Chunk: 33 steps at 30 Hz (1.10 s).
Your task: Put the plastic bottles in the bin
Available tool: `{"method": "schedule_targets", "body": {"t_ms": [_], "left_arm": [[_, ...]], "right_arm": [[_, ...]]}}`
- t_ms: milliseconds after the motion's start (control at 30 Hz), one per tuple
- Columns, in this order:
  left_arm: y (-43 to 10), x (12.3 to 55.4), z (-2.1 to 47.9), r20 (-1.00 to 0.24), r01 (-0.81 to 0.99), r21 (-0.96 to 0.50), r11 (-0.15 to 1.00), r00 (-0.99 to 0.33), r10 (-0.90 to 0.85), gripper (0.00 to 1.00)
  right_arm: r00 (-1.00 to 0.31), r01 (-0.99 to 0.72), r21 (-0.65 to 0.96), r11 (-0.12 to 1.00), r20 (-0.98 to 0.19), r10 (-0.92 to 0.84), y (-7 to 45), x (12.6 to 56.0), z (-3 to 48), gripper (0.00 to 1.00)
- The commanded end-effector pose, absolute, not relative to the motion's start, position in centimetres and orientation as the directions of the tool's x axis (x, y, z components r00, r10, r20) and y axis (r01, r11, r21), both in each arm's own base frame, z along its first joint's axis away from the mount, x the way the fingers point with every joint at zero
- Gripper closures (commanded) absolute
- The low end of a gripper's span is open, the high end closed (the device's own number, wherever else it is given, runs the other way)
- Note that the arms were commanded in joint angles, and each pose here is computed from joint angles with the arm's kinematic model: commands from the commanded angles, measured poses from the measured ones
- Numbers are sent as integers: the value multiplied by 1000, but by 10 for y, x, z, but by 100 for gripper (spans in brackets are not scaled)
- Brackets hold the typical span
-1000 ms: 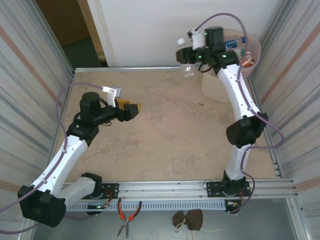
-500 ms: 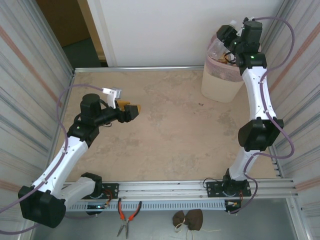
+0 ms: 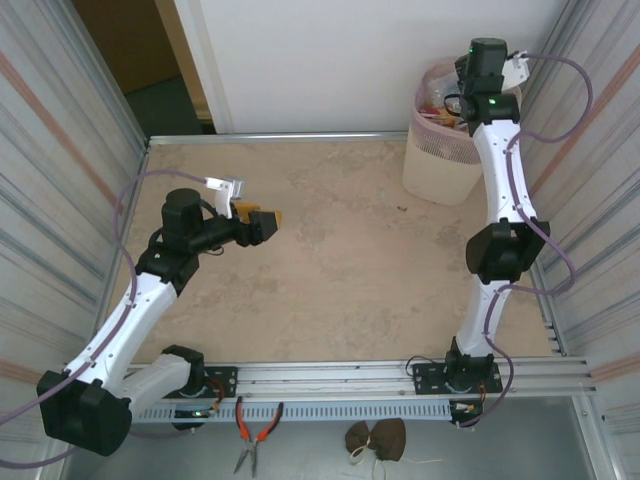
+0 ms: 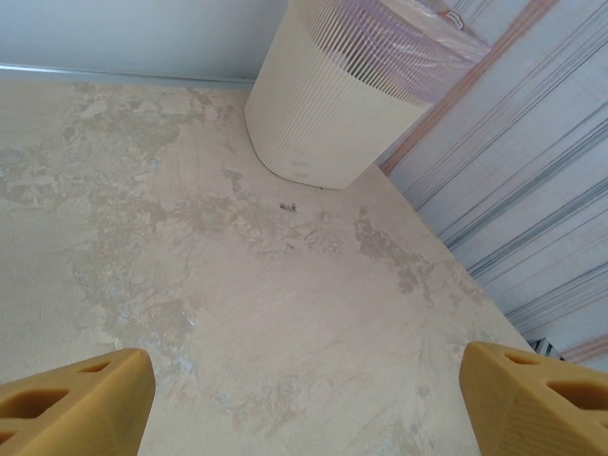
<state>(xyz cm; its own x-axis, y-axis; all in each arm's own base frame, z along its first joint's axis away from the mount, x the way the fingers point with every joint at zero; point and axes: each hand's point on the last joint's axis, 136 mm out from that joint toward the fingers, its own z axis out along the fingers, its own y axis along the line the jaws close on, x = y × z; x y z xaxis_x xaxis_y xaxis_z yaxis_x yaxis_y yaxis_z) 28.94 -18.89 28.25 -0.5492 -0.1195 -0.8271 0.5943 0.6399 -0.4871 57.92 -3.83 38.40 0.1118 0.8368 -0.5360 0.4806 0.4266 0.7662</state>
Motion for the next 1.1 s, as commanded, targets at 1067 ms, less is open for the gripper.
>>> {"method": "schedule_targets", "body": {"t_ms": [1067], "left_arm": [[-189, 294, 287, -840, 607, -480, 633, -526, -134, 16]], "right_arm": [[-15, 293, 610, 736, -767, 641, -16, 552, 469, 25]]}}
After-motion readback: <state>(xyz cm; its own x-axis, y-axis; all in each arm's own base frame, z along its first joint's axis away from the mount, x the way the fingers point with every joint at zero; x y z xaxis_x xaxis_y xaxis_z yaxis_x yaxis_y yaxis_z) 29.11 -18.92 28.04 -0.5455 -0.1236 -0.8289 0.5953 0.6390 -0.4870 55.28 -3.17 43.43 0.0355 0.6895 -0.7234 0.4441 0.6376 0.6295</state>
